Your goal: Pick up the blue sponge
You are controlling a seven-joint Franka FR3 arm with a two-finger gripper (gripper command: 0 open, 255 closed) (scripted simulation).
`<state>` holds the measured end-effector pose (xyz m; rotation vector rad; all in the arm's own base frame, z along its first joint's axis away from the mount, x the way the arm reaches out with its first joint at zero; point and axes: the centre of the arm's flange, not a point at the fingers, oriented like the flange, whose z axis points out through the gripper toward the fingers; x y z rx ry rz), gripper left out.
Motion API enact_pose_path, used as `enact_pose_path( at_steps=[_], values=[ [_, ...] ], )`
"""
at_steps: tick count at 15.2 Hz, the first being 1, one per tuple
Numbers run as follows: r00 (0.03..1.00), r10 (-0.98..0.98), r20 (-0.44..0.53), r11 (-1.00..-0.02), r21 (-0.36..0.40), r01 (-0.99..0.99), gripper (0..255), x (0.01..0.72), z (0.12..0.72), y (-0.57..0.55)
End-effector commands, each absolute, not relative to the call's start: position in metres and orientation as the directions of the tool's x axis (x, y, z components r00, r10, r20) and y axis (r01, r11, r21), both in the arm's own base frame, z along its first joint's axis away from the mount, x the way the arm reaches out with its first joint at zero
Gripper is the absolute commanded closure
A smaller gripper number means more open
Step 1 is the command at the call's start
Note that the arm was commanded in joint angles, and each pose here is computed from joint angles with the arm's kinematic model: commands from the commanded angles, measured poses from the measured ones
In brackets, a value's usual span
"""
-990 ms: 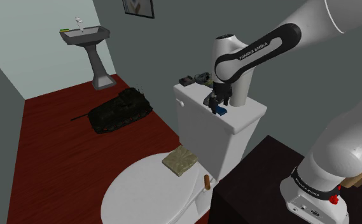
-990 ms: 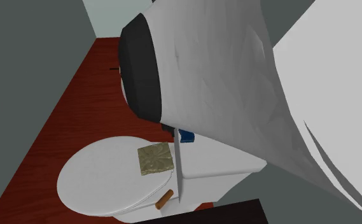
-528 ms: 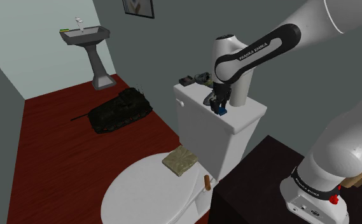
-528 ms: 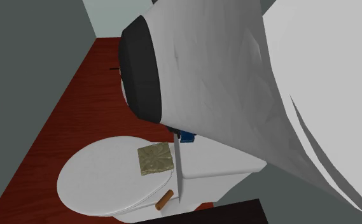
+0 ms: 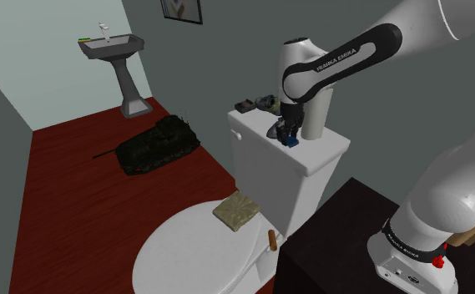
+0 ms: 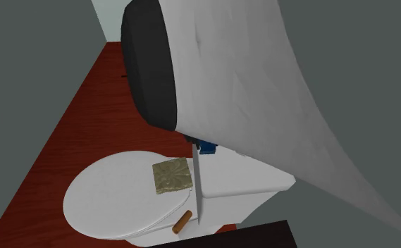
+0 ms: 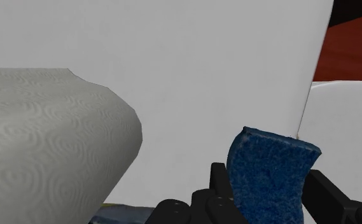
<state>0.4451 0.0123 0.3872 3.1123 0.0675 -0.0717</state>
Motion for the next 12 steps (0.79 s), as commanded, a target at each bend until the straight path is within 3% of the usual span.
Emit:
enact_pose_path(
  at_steps=[1, 12],
  values=[
    [0.998, 0.043, -0.047, -0.999, 0.027, 0.044, 255, 0.445, 0.397, 0.012],
    [0.998, 0.043, -0.047, -0.999, 0.027, 0.044, 255, 0.445, 0.446, 0.012]
  ],
)
